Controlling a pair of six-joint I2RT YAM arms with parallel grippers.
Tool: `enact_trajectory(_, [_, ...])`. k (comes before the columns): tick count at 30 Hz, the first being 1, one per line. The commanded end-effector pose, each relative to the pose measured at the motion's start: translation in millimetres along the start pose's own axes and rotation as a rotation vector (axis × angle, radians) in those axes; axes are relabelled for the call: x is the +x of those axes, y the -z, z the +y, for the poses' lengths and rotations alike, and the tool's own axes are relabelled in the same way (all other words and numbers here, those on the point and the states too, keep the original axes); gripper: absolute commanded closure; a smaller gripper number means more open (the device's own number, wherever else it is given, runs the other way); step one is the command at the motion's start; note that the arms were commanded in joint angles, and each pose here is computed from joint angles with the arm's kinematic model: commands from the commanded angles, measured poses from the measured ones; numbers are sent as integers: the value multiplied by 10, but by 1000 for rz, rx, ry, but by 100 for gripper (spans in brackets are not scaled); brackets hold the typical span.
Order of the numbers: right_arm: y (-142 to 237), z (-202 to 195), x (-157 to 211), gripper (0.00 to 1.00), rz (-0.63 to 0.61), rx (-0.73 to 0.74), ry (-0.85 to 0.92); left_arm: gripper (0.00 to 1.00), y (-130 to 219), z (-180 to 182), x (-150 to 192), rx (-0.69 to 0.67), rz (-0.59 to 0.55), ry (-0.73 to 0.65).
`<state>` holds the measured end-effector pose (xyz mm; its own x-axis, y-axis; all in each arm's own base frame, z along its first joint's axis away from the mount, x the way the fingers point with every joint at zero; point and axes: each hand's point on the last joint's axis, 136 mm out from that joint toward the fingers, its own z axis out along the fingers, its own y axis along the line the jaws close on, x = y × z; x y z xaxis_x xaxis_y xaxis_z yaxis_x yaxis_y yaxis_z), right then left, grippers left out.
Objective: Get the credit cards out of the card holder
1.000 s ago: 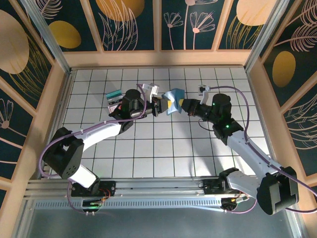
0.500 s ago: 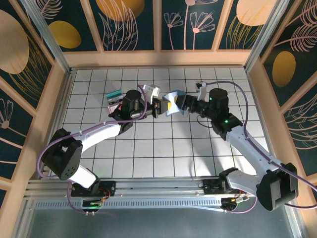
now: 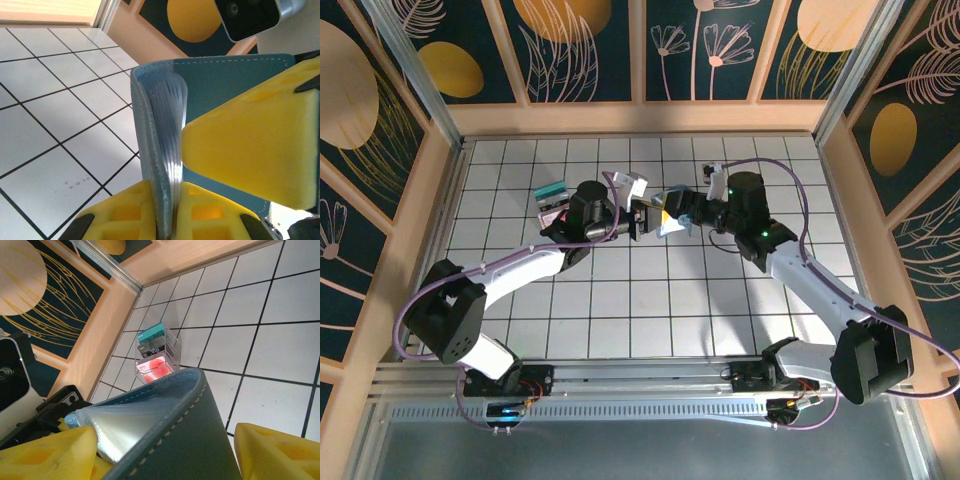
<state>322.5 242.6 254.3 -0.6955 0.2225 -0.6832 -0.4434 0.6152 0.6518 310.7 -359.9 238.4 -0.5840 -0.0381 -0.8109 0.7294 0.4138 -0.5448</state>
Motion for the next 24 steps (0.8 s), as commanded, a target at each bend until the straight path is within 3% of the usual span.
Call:
enact_trajectory(1, [-31,102,-75,27,-8,-17,31,92,-17,-231,-185,73,-32,-61])
enact_trajectory(9, [-53,51,-77,29,-9,7,30,92,-35,-273,-162,83,-20,-68])
enact_trajectory(11, [-65,20,-73,36,-8,19,27,90,-27,-304,-169,95,-20,-77])
enact_trajectory(20, [-58,52,-88,86,-22,-4,18,75,80,-459,-208,150,-49,-109])
enact_trajectory(22, [-35,58,-98,91,-31,-11,15,66,104,-496,-255,156,-65,-114])
enact_trajectory(24, [-7,83,-106,92,-39,-36,11,63,118,-445,-172,142,-58,-96])
